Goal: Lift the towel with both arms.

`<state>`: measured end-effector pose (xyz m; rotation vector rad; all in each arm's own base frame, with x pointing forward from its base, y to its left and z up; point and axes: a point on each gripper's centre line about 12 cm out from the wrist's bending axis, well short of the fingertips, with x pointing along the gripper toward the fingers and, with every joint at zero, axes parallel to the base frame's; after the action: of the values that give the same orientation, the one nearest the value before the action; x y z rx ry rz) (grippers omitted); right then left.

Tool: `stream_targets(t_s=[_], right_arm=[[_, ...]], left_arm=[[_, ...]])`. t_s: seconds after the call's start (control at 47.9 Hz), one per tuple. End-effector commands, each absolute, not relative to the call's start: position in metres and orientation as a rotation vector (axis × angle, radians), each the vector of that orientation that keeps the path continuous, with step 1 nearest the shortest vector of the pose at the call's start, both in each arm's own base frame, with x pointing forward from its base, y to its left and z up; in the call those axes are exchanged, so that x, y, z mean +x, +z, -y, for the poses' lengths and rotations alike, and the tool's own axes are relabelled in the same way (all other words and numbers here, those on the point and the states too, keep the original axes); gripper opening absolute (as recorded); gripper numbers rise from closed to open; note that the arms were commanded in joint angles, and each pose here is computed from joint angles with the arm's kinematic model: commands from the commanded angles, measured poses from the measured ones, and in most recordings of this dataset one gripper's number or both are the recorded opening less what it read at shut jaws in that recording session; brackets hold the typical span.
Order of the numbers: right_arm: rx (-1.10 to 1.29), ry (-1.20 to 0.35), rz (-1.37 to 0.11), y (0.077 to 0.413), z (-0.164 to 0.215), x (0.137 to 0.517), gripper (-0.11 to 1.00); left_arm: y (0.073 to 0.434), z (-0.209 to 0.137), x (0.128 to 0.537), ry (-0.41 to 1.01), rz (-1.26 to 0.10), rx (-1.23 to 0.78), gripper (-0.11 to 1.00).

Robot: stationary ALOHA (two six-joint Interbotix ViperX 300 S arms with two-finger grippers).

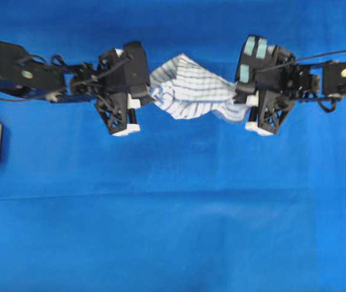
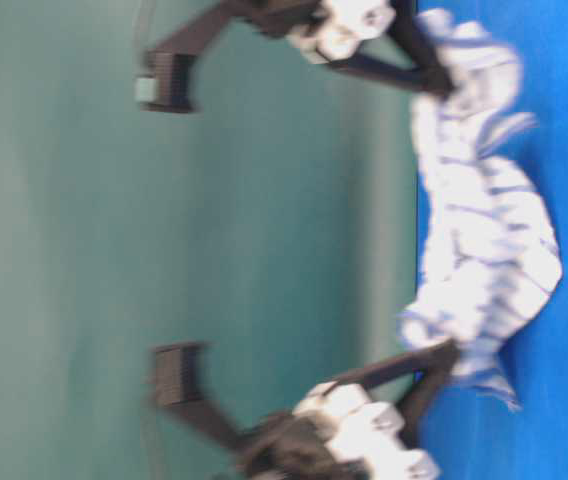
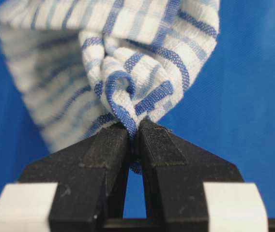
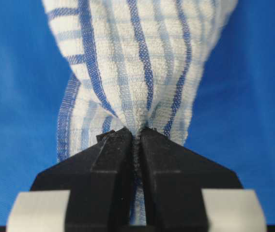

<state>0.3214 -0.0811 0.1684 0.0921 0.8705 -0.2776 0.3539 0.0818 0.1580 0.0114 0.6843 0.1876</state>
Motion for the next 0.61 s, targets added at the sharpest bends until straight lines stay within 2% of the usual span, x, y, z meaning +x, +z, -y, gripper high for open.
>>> stream_targets(t_s=[0.0,0.585], right_arm=[[0.081,-0.294,-0.785,0.21,0.084,0.324,0.05],[-0.015,-0.35,-0.58,0.379,0.091,0.315,0.05]], left_arm=[[0.199,-0.081,0.35,0.193,-0.617,0.017,0.03],[0.366,-0.07,0.303,0.197,-0.437,0.041,0.03]])
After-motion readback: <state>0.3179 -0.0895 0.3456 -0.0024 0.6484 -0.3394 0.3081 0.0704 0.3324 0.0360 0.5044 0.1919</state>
